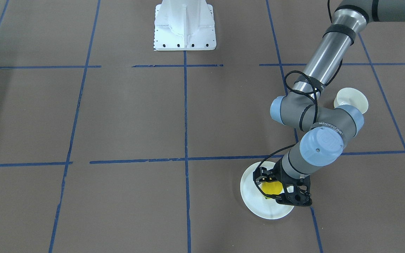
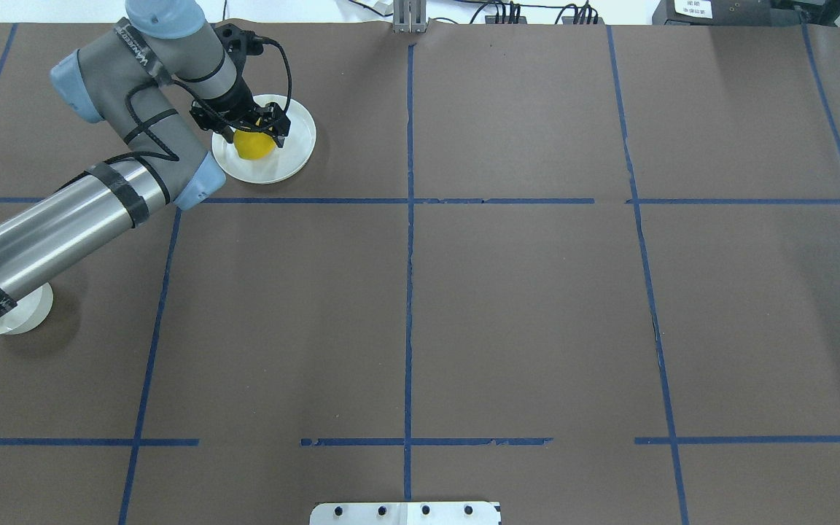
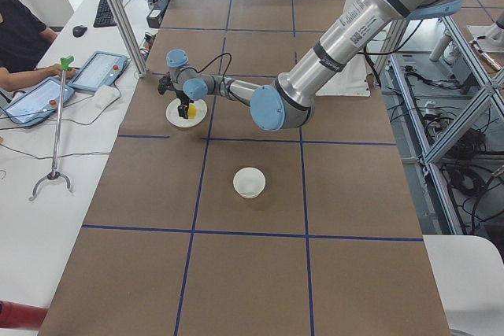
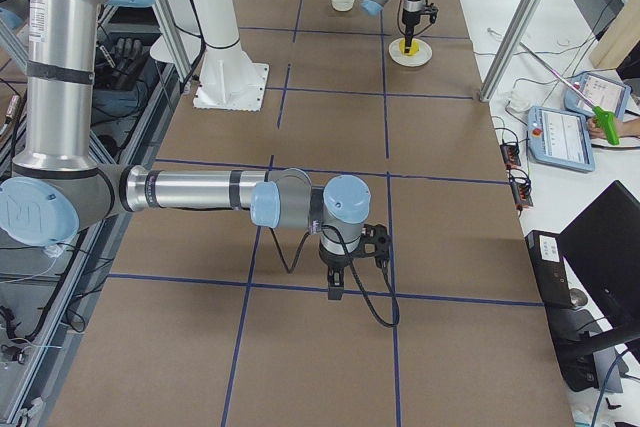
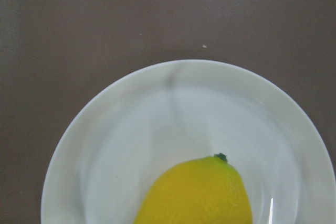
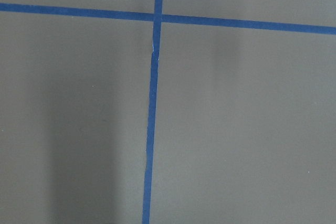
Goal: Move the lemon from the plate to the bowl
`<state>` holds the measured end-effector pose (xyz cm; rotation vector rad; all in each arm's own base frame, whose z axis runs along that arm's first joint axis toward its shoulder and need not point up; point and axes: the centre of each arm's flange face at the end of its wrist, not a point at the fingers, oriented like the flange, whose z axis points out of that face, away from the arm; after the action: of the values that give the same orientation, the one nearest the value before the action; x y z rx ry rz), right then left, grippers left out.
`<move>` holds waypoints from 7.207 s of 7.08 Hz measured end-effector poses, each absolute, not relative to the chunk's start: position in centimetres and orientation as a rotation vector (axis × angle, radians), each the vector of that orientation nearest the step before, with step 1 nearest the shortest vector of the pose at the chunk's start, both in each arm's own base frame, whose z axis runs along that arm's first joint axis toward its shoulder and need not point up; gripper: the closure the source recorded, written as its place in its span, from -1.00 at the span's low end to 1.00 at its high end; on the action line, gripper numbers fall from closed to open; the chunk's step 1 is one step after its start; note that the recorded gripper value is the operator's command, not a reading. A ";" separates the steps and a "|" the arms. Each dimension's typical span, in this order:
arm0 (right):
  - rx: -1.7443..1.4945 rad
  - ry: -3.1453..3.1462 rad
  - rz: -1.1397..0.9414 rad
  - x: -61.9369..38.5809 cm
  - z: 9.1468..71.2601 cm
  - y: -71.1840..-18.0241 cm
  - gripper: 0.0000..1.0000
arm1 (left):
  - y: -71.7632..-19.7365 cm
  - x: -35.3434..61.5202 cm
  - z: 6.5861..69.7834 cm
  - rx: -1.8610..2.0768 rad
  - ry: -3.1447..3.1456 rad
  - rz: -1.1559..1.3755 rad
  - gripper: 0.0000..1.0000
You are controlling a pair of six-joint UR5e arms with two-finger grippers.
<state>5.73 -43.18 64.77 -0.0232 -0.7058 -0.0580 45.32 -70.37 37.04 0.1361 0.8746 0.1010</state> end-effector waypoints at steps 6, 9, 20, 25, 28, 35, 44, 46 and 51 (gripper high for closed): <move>-0.023 -0.706 -0.058 5.7 64.8 -43.2 -1.00 | -70.6 45.6 36.7 0.145 0.871 0.099 1.00; -0.023 -0.706 -0.058 5.7 64.8 -43.2 -1.00 | -70.9 41.7 34.9 0.153 0.885 0.048 1.00; -0.023 -0.704 -0.058 5.7 64.8 -43.2 -1.00 | -40.6 18.3 54.4 0.144 0.818 -0.069 1.00; -0.023 -0.705 -0.058 5.7 64.8 -43.2 -1.00 | -39.8 18.6 58.8 0.116 0.808 -0.056 -1.00; -0.023 -0.705 -0.058 5.7 64.8 -43.2 -1.00 | -39.9 18.9 57.8 0.111 0.837 -0.036 -1.00; -0.023 -0.705 -0.058 5.7 64.8 -43.2 -1.00 | -47.2 4.9 54.8 0.242 0.811 0.180 -1.00; -0.023 -0.705 -0.058 5.7 64.8 -43.2 -1.00 | -41.2 -7.1 62.8 0.099 0.823 0.044 -1.00; -0.023 -0.705 -0.058 5.7 64.8 -43.2 -1.00 | -41.1 -7.1 62.8 0.097 0.823 0.043 -1.00; -0.023 -0.705 -0.058 5.7 64.8 -43.2 -1.00 | -41.1 -7.1 62.9 0.097 0.823 0.043 -1.00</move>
<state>5.73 -43.18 64.77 -0.0234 -0.7052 -0.0576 -7.09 -41.07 62.86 0.0969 0.8235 0.0426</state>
